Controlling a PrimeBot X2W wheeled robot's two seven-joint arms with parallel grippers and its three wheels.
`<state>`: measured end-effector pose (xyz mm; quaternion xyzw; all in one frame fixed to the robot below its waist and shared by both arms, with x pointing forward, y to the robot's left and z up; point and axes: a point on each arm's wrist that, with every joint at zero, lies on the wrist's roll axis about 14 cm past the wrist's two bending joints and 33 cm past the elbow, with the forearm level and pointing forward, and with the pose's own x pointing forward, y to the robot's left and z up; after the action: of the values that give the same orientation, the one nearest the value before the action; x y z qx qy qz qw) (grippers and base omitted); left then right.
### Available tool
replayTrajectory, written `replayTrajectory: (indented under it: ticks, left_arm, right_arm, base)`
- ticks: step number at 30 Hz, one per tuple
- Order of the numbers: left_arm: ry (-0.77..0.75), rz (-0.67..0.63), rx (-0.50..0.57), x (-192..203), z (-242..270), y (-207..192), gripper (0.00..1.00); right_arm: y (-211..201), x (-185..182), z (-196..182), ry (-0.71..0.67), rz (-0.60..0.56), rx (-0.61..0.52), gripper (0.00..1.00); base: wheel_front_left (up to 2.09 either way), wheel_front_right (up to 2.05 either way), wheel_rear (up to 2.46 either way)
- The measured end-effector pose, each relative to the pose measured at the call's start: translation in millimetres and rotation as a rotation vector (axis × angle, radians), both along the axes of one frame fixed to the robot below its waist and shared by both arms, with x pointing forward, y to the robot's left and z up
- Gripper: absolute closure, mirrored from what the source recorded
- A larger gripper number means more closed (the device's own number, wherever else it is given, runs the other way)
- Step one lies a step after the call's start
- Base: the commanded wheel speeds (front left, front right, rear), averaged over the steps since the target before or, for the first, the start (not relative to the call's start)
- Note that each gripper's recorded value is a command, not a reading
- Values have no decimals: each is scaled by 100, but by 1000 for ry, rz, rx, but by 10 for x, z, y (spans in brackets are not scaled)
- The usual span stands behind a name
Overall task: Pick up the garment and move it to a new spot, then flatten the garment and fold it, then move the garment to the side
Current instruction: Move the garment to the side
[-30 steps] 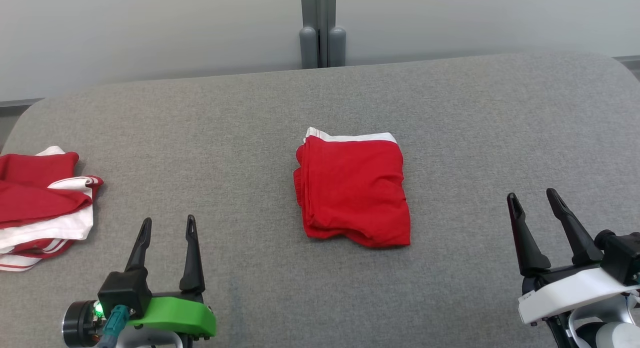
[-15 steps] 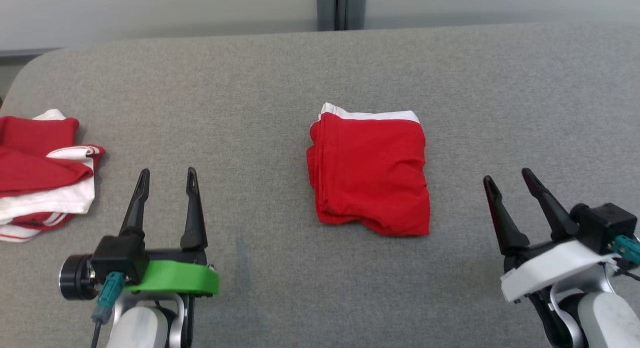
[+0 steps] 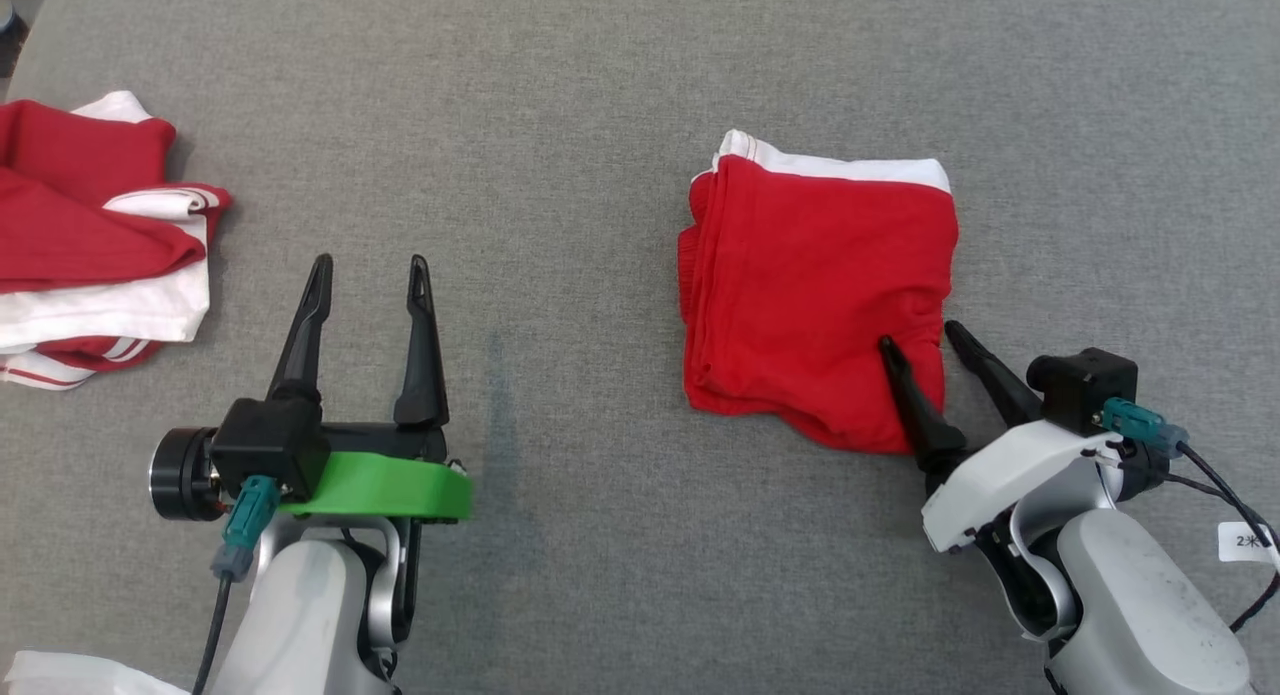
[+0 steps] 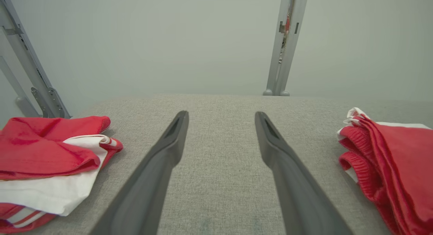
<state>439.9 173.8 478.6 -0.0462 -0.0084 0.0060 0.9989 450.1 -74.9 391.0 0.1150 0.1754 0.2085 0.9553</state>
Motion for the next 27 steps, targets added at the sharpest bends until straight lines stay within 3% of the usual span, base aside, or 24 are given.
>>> replayTrajectory:
  ticks: [1,2,4,11,18,22,27]
  left_arm:
    - [2,4,1,3,-11,12,0]
    - [4,9,2,8,-20,28,0]
    - [7,13,3,13,-34,47,0]
    - [-14,-9,4,104,-6,-24,0]
    - [-46,-141,4,286,12,-418,0]
    - [-77,-259,3,418,52,-784,0]
    - [-99,-415,-28,588,91,-1317,0]
  right_arm:
    - [32,5,-32,9,8,4,0]
    - [66,6,-64,18,17,7,18]
    - [97,5,-104,29,28,12,100]
    - [81,33,-30,6,52,0,100]
    - [-308,64,53,-31,15,-59,100]
    - [-725,97,81,-37,-49,-114,100]
    - [-1566,192,95,-25,-181,-238,100]
  base:
    - [0,0,0]
    - [0,0,0]
    - [0,0,0]
    - [0,0,0]
    - [0,0,0]
    - [0,0,0]
    - [0,0,0]
